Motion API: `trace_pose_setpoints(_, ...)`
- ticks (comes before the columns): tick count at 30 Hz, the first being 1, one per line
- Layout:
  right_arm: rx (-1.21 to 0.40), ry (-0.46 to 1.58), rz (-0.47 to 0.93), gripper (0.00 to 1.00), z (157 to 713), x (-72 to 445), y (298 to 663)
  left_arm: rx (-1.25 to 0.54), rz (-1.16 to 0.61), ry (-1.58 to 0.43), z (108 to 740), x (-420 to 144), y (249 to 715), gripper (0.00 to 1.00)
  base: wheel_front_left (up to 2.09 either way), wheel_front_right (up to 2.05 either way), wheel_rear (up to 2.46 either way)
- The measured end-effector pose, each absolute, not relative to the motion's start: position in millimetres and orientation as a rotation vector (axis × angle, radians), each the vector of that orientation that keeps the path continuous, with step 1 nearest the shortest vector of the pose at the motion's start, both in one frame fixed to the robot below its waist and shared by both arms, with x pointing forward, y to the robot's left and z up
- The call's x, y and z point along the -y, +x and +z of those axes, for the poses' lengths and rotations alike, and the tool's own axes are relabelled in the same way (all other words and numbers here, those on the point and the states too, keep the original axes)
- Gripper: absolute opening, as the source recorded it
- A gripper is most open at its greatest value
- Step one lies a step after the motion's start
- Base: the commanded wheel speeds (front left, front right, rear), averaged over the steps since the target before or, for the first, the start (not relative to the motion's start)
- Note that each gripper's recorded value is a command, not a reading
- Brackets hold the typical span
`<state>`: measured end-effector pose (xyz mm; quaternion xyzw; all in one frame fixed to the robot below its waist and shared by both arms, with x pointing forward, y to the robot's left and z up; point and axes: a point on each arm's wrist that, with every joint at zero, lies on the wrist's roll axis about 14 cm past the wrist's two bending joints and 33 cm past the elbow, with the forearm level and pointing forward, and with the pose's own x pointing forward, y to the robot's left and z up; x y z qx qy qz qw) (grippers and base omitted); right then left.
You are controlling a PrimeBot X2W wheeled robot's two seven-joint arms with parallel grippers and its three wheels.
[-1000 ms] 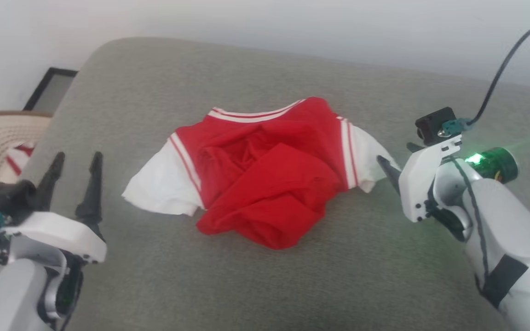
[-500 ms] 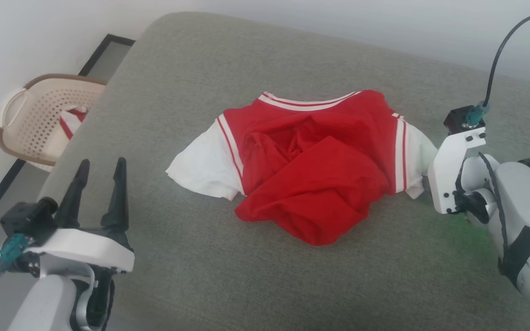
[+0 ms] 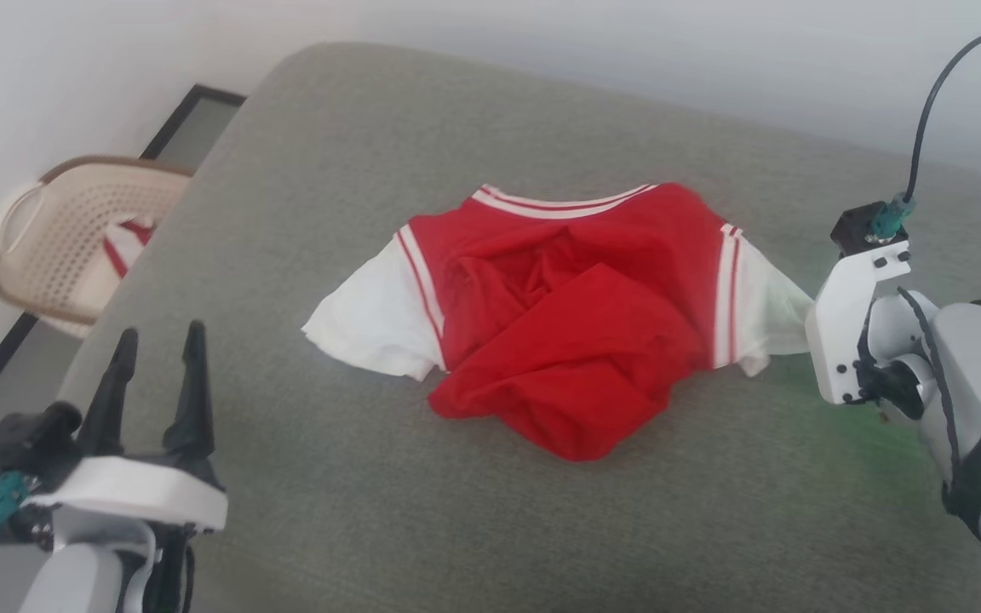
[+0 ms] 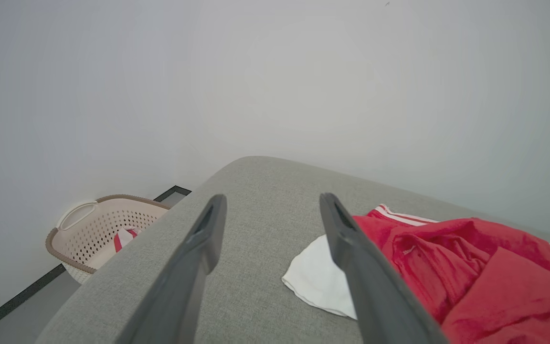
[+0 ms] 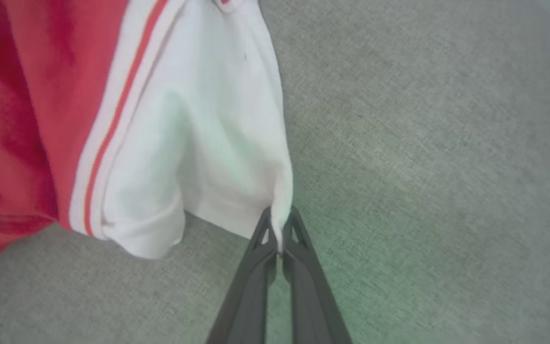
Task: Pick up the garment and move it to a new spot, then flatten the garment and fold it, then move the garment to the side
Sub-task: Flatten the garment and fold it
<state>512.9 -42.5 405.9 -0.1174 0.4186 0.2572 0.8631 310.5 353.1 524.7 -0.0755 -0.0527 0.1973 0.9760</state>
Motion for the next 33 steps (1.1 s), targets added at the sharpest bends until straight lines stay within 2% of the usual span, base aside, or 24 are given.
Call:
trace_pose_setpoints(5,-0.876,-0.222,0.513,0.00,416,69,502,0.101,0.380,-0.140,522,-350,308,1.00,0.00,0.00,0.00)
trace_pose_setpoints(19,-0.881,-0.162,0.291,0.00,438,197,472,0.090,0.318,-0.146,523,-332,310,1.00,0.00,0.00,0.00)
trace_pose_setpoints(24,-0.927,-0.088,0.261,0.00,418,202,457,0.080,0.295,-0.149,525,-327,314,1.00,0.00,0.00,0.00)
trace_pose_setpoints(27,-0.958,-0.026,0.253,0.16,403,194,451,0.065,0.280,-0.147,523,-325,317,1.00,0.00,0.00,0.00)
trace_pose_setpoints(28,-0.970,-0.014,0.246,0.36,398,193,449,0.058,0.271,-0.146,522,-323,318,1.00,0.00,0.00,0.00)
trace_pose_setpoints(29,-0.975,0.002,0.241,0.53,394,192,447,0.047,0.264,-0.145,520,-321,320,1.00,0.00,0.00,0.00)
trace_pose_setpoints(30,-0.980,0.007,0.236,0.64,392,192,447,0.043,0.254,-0.144,520,-320,322,1.00,0.00,0.00,0.00)
trace_pose_setpoints(31,-0.981,0.005,0.233,0.85,391,192,447,0.038,0.241,-0.140,521,-318,325,1.00,0.00,0.00,0.00)
trace_pose_setpoints(32,-0.973,0.010,0.229,1.00,392,191,449,0.035,0.233,-0.139,522,-317,329,1.00,0.00,0.00,0.00)
trace_pose_setpoints(33,-0.973,0.010,0.229,1.00,392,191,449,0.035,0.233,-0.139,522,-317,329,1.00,0.00,0.00,0.00)
